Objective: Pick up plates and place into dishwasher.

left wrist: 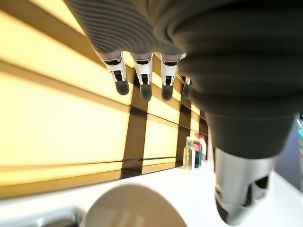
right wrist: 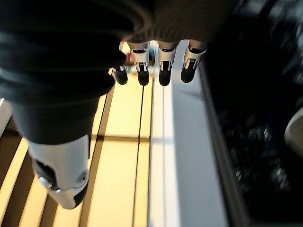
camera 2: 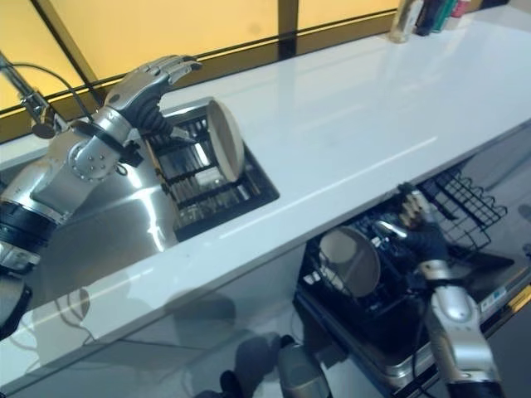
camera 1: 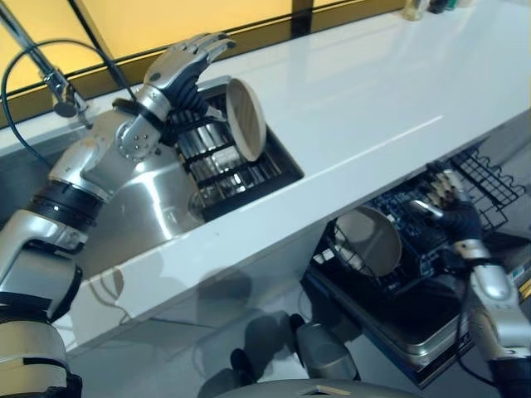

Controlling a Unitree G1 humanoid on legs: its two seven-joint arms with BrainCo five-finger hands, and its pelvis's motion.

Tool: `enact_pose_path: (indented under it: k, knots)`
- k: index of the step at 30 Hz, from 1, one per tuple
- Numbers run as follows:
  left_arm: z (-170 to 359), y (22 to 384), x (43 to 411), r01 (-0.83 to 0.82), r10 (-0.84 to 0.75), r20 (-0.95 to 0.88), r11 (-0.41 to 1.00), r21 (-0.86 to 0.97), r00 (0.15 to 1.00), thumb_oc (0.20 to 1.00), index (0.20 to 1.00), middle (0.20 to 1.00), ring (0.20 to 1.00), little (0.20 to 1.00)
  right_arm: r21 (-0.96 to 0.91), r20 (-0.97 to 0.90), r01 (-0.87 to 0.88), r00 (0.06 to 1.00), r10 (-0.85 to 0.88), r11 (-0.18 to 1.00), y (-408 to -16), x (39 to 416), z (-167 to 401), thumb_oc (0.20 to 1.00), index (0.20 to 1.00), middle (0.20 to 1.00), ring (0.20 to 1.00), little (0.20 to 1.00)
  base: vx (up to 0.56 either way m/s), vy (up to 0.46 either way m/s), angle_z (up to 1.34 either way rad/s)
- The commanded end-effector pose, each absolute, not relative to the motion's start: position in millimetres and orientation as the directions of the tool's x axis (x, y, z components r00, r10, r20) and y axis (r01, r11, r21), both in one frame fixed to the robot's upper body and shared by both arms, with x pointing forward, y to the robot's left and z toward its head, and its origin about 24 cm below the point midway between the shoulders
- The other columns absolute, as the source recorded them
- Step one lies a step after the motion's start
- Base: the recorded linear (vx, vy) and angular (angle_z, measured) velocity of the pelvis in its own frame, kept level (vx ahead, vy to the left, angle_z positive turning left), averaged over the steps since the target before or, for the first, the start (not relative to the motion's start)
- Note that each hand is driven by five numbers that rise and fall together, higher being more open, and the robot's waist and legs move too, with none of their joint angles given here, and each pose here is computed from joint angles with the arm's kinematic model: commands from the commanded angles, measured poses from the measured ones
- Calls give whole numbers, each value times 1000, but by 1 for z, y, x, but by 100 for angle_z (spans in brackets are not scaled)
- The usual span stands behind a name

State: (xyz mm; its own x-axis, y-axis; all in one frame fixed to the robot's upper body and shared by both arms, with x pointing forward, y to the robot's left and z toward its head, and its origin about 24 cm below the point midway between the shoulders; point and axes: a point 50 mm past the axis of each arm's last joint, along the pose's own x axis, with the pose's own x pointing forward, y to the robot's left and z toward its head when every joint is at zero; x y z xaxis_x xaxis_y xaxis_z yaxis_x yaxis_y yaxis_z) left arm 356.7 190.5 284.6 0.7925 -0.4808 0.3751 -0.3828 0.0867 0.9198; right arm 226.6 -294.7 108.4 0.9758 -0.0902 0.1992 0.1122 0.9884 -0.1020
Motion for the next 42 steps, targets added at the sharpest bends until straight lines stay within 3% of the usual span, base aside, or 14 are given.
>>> enact_pose_path:
  k: [1, 6, 11, 25, 33, 42]
  knots:
    - [328, 204, 352, -550, -451, 454, -104, 829, 769, 1000, 1000, 1000, 1000, 1000, -106, 333, 168, 935, -125, 980, -322, 221, 144, 1000, 1000, 1000, 1000, 1000, -88, 10, -6]
    - [345, 199, 353, -573, -465, 393, -356, 738, 794, 1000, 1000, 1000, 1000, 1000, -106, 359, 172, 925, -124, 979, -334, 212, 150, 1000, 1000, 1000, 1000, 1000, -65, -11, -6]
    - [348, 192, 362, -499, -413, 318, -474, 725, 853, 1000, 1000, 1000, 1000, 1000, -109, 395, 172, 911, -116, 979, -331, 218, 157, 1000, 1000, 1000, 1000, 1000, -63, -25, -8]
    - [366, 194, 371, -483, -359, 324, -668, 566, 875, 1000, 1000, 1000, 1000, 1000, -90, 437, 175, 892, -119, 981, -326, 223, 166, 1000, 1000, 1000, 1000, 1000, -17, -24, -4]
    - [370, 195, 375, -393, -286, 290, -806, 443, 913, 1000, 1000, 1000, 1000, 1000, -74, 469, 182, 874, -127, 981, -321, 231, 170, 1000, 1000, 1000, 1000, 1000, -34, -21, -1]
    - [363, 191, 384, -316, -235, 240, -860, 401, 942, 1000, 1000, 1000, 1000, 1000, -64, 479, 189, 867, -136, 980, -317, 235, 170, 1000, 1000, 1000, 1000, 1000, 22, -3, -3]
